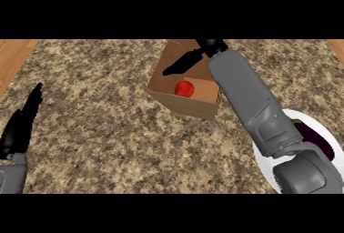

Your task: Pick the tomato from the plate and place it in the cardboard box

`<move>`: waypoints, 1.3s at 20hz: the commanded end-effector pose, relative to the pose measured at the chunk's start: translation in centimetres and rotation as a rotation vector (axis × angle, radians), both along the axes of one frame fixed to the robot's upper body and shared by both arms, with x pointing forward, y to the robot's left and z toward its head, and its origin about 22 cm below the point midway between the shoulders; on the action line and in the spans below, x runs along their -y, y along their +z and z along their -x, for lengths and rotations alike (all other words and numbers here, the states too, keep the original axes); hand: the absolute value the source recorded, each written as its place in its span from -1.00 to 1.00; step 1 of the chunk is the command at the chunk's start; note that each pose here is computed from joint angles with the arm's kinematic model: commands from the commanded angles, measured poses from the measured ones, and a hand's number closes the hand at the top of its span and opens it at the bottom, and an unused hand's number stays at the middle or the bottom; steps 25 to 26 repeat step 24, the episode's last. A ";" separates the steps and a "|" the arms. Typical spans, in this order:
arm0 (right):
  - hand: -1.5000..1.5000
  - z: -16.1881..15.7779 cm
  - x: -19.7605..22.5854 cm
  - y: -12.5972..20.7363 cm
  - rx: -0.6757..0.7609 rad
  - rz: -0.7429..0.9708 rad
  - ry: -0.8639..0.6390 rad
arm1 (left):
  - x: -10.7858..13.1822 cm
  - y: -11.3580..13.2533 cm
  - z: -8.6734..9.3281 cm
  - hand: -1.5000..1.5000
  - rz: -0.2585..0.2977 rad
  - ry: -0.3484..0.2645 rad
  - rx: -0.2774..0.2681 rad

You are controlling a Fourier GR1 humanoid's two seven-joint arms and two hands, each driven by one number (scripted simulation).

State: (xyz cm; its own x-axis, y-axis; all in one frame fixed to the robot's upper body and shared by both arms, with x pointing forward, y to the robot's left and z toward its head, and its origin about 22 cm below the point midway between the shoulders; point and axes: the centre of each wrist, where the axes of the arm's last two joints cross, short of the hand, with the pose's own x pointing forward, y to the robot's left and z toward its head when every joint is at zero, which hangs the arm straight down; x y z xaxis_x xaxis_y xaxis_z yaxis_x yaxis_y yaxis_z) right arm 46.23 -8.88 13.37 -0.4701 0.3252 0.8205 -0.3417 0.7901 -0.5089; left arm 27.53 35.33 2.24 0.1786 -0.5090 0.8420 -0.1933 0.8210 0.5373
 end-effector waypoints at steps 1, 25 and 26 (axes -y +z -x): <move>-1.00 -1.1 4.5 1.0 -0.018 -0.152 -0.036 | 0.4 -0.7 0.5 0.00 0.006 -0.001 -0.004; -1.00 2.8 31.5 5.0 -0.056 -0.081 -0.141 | 1.6 -0.2 -0.1 0.00 0.003 -0.035 0.023; -1.00 2.8 31.5 5.0 -0.056 -0.081 -0.141 | 1.6 -0.2 -0.1 0.00 0.003 -0.035 0.023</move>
